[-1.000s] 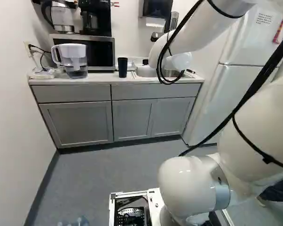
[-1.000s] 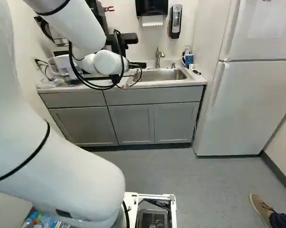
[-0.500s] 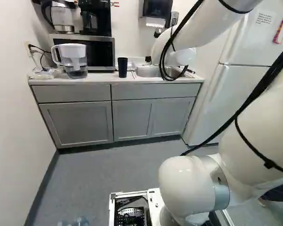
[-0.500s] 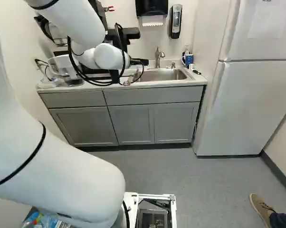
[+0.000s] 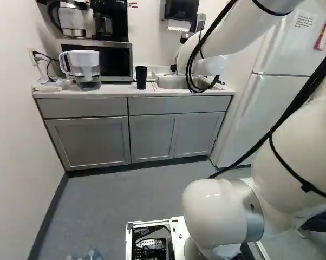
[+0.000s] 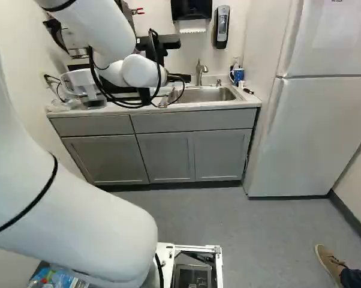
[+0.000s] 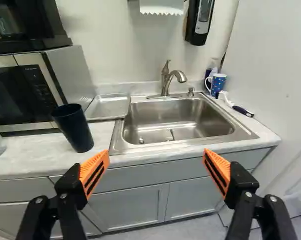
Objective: Rinse the cup and place it in the tray
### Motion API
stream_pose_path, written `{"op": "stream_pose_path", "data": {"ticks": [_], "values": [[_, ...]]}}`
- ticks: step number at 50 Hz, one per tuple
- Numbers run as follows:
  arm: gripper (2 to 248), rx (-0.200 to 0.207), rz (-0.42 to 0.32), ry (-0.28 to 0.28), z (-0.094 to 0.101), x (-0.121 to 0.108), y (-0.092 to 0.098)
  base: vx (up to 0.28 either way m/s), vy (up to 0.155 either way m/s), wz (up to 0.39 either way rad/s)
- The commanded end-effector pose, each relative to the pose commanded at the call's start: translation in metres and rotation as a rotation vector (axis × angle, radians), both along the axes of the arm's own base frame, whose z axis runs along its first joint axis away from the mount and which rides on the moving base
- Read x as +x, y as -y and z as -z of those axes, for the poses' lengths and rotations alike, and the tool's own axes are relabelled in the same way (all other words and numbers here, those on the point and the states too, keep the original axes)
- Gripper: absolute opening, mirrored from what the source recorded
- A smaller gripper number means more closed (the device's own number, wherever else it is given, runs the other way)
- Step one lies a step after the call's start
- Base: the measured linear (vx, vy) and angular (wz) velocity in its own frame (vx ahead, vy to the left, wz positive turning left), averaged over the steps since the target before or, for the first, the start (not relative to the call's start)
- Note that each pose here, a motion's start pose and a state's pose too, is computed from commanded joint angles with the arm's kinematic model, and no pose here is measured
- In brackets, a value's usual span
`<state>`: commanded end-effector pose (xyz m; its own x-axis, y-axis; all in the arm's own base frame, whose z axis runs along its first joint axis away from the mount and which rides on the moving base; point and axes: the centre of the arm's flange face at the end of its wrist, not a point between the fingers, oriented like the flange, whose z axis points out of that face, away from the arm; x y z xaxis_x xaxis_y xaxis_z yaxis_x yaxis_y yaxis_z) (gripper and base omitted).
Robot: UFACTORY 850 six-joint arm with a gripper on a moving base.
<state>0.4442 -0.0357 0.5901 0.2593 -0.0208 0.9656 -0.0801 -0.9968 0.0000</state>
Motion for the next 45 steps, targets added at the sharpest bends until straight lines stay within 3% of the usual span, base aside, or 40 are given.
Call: {"op": "stream_pose_path", "data": {"ticks": [45], "values": [[247,-0.007,0.0,0.088,-0.043,-0.002,0.0,0.0,0.0,0.0]]}}
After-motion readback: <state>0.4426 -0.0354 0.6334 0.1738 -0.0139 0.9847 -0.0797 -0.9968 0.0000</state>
